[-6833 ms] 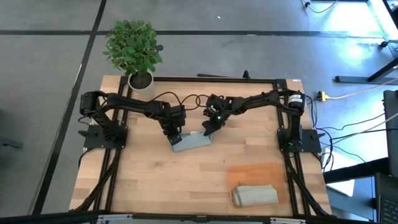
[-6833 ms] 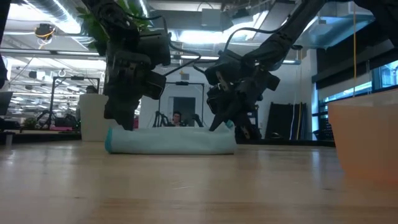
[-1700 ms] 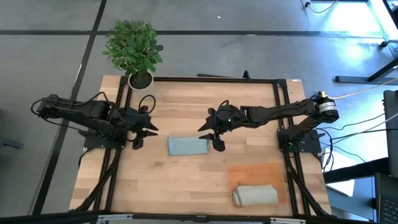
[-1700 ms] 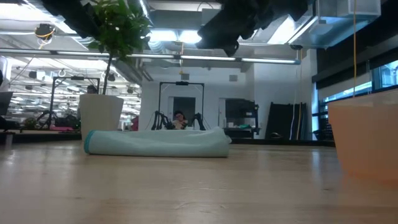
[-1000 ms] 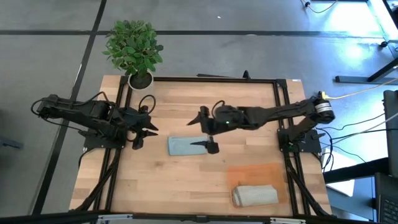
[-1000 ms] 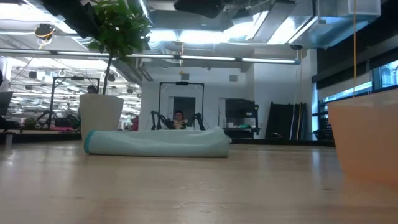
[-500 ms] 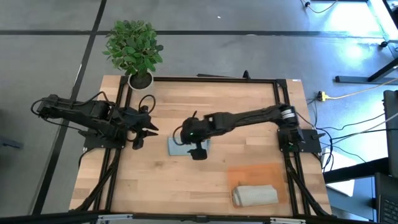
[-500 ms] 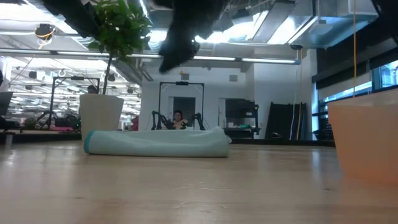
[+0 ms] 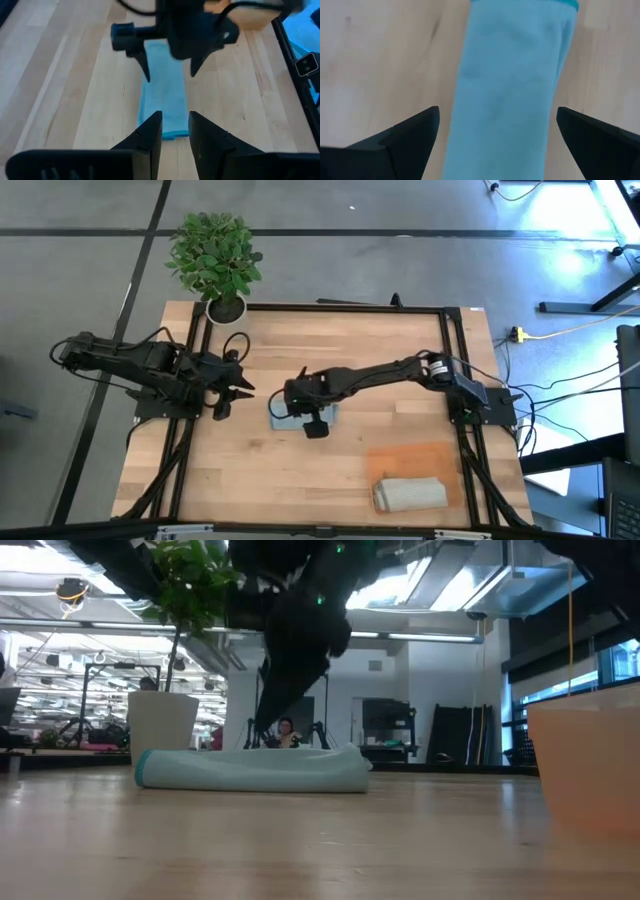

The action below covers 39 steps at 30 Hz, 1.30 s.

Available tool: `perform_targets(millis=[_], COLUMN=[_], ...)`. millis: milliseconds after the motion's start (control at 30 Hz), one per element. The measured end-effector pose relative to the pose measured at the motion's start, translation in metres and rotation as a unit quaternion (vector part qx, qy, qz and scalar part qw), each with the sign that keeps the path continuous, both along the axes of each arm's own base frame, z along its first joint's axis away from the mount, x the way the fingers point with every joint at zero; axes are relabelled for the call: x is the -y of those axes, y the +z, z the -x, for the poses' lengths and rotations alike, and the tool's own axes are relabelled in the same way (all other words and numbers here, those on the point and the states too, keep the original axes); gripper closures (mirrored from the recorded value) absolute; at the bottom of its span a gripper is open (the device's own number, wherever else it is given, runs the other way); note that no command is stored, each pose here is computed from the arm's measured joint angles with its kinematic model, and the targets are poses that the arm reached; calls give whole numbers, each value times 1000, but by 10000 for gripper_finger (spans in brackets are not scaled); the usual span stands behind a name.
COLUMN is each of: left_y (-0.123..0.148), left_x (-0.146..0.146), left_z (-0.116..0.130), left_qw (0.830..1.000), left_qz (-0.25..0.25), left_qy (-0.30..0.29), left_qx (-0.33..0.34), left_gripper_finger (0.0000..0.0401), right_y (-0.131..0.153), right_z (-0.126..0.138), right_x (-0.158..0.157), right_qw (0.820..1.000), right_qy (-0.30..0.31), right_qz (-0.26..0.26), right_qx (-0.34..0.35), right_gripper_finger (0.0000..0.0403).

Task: Roll microfiber towels into tight, uniform cylinder then place into a basket
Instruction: Put the rolled light blue microfiber towel into the orange bin

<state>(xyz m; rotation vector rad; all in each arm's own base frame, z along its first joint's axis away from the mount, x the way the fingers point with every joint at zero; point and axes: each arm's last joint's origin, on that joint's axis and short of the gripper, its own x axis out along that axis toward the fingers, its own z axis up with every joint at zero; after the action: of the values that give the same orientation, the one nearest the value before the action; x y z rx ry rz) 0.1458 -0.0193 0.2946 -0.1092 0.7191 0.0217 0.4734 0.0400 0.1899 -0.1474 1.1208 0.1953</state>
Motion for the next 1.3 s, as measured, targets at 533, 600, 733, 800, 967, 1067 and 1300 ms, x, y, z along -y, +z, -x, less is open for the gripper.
perform_targets(millis=[533, 600, 733, 800, 967, 1067, 1300], left_y=[0, 0, 0, 0, 0, 0, 0], left_x=[0, 0, 0, 0, 0, 0, 0], left_z=[0, 0, 0, 0, 0, 0, 0], left_qw=[1000, 1000, 1000, 1000, 1000, 1000, 1000], left_qz=[0, 0, 0, 0, 0, 0, 0], left_qy=[0, 0, 0, 0, 0, 0, 0], left_qx=[0, 0, 0, 0, 0, 0, 0], left_gripper_finger=[316, 316, 316, 316, 316, 316, 316], right_y=[-54, -56, -57, -57, -58, -59, -64], right_z=[-13, -15, -15, -15, -15, -14, -11], right_x=[13, 13, 13, 13, 10, 4, -5], right_qw=[998, 998, 999, 999, 999, 998, 998], right_qy=[-1, 1, -3, 4, 34, 58, 55], right_qz=[-46, -45, -36, -31, -20, -10, 9], right_qx=[-39, -32, -30, -31, -29, -29, -42], right_gripper_finger=[3, 3, 3, 3, 3, 3, 12])
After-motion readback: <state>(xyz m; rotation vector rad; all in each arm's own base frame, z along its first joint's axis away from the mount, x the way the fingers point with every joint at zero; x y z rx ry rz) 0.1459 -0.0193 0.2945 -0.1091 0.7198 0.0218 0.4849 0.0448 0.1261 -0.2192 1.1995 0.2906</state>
